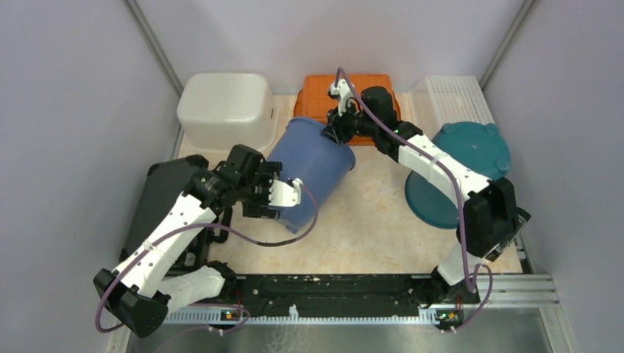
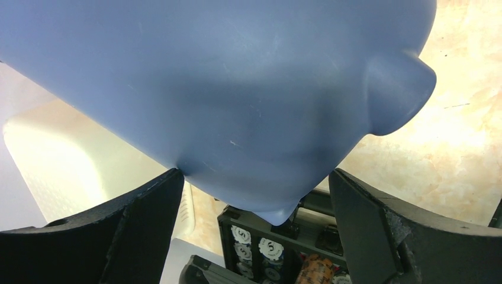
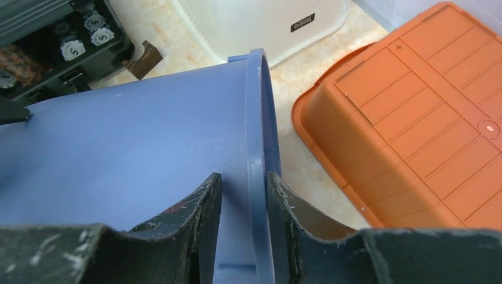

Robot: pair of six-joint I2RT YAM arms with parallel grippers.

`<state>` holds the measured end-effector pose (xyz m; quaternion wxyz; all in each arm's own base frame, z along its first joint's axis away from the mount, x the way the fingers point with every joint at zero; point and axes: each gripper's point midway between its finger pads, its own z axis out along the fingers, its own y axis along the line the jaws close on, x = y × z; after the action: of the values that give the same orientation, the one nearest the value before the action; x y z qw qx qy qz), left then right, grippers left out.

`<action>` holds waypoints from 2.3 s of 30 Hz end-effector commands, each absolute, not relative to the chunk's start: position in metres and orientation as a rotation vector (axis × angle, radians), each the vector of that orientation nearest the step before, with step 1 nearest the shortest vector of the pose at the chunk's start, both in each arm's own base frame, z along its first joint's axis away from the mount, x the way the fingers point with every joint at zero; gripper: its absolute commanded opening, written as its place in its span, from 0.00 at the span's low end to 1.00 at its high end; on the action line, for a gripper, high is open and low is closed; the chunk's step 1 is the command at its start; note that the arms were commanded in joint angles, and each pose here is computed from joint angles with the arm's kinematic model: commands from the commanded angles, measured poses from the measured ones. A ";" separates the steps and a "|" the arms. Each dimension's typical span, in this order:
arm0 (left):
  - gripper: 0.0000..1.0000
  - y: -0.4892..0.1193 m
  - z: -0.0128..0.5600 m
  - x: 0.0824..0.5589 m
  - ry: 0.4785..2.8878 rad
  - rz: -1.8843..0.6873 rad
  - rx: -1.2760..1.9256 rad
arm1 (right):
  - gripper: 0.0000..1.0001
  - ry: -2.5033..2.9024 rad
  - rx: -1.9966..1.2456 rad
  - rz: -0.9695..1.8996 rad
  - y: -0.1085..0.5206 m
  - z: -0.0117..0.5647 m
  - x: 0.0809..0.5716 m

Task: Turn the large container upside down
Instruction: Turn the container upside down at the center of the board.

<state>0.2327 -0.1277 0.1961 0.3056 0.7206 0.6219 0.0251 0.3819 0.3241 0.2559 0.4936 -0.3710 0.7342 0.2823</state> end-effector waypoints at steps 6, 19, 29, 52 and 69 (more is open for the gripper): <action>0.99 -0.143 0.201 0.215 1.612 -0.087 1.898 | 0.08 1.714 -0.913 0.708 0.333 0.257 0.380; 0.99 -0.154 0.227 0.206 1.568 -0.177 1.865 | 0.00 1.906 -0.636 0.974 0.311 0.250 0.383; 0.99 -0.153 0.240 0.209 1.569 -0.151 1.849 | 0.00 2.087 -0.391 1.052 0.261 0.219 0.415; 0.99 -0.127 0.295 0.293 1.712 0.226 1.301 | 0.00 2.209 -0.271 1.022 0.216 0.188 0.431; 0.99 -0.139 0.335 0.319 1.690 0.130 1.007 | 0.00 2.237 -0.242 0.983 0.201 0.168 0.461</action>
<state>0.3038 -0.1307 0.3025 0.4957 0.4729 0.7253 0.0676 0.4487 0.2220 0.2313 0.3912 -0.1475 0.8023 0.4260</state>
